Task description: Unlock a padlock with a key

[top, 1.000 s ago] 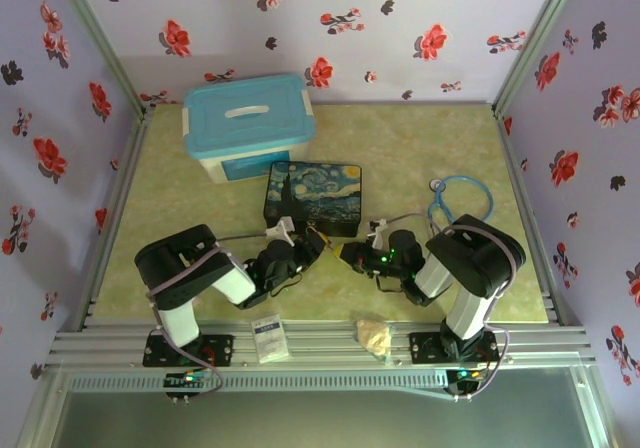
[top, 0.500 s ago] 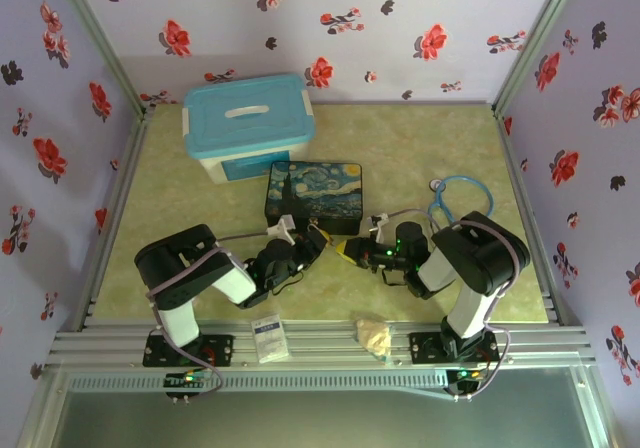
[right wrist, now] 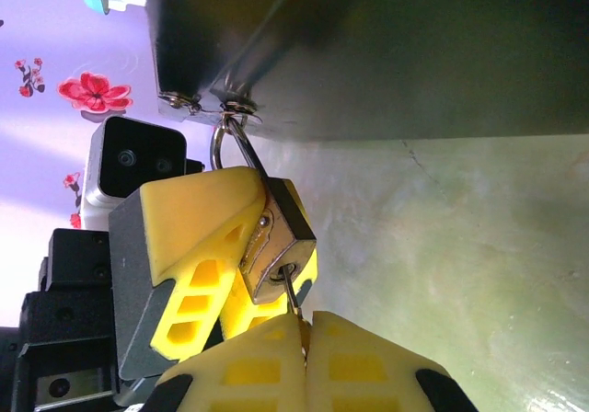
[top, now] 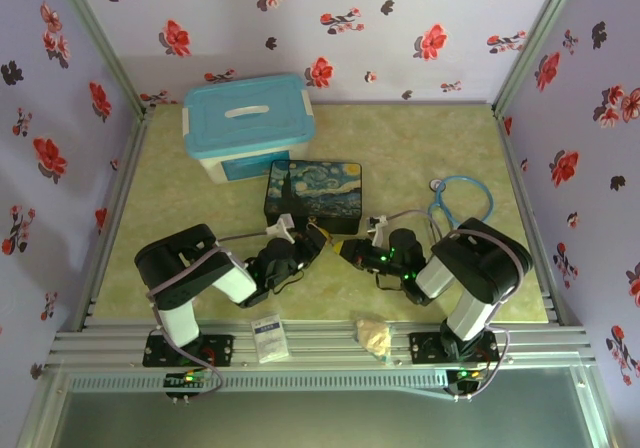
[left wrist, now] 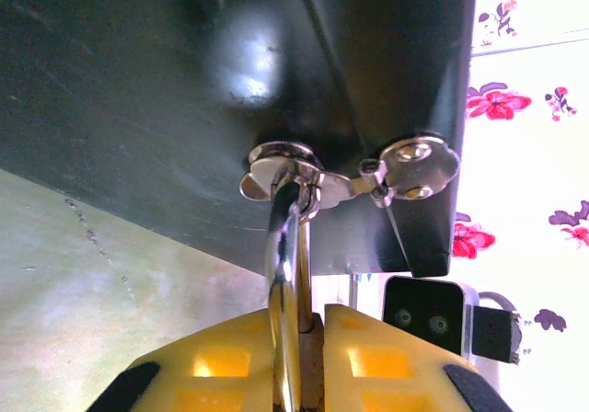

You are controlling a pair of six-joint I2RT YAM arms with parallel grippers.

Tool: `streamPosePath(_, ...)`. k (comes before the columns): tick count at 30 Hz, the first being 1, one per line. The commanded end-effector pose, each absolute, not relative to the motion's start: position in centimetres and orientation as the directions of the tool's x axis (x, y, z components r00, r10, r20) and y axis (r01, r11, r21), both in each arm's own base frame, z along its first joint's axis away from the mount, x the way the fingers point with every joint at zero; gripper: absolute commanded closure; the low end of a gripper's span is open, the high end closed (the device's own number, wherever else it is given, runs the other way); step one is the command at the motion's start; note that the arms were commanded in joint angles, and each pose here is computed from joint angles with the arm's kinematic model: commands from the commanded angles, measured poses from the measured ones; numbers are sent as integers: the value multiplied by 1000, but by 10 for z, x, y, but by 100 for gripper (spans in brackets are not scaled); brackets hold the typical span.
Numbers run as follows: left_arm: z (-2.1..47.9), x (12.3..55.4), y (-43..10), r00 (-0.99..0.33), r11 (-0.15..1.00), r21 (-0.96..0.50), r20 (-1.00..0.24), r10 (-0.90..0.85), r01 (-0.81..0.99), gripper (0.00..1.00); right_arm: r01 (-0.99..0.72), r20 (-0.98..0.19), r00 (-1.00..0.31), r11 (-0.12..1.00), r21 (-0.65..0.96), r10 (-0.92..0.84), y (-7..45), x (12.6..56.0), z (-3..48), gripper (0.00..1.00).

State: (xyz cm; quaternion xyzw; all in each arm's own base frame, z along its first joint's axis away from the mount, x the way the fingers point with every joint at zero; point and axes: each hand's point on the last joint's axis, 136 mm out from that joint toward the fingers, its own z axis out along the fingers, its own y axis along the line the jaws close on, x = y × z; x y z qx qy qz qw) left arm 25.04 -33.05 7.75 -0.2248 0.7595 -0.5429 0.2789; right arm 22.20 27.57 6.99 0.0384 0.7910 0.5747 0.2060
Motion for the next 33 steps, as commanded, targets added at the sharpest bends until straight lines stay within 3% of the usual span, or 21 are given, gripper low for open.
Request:
streamPosePath(1,115,229,-364,-827,215,-974,-176,-534,68,100,-315,-412,-837,299,901,361,278,243,105,100)
streamPosePath(8,109,227,-365,-833,228,-971,-179,-524,65,100,-178,-231,-932,202,963,279,286,245,97,100)
streamPosePath(13,109,226,-366,-835,223,-972,-178,-521,67,100,-5,-63,-940,170,985,336,274,256,88,100)
streamPosePath(20,125,225,-372,-843,187,-978,-173,-510,88,100,15,-40,-927,144,989,372,267,269,95,100)
streamPosePath(29,122,226,-375,-842,191,-978,-170,-512,82,100,-37,-98,-890,142,989,446,266,269,113,100)
streamPosePath(33,117,227,-373,-836,201,-977,-172,-521,75,100,80,25,-855,84,993,517,265,269,113,100)
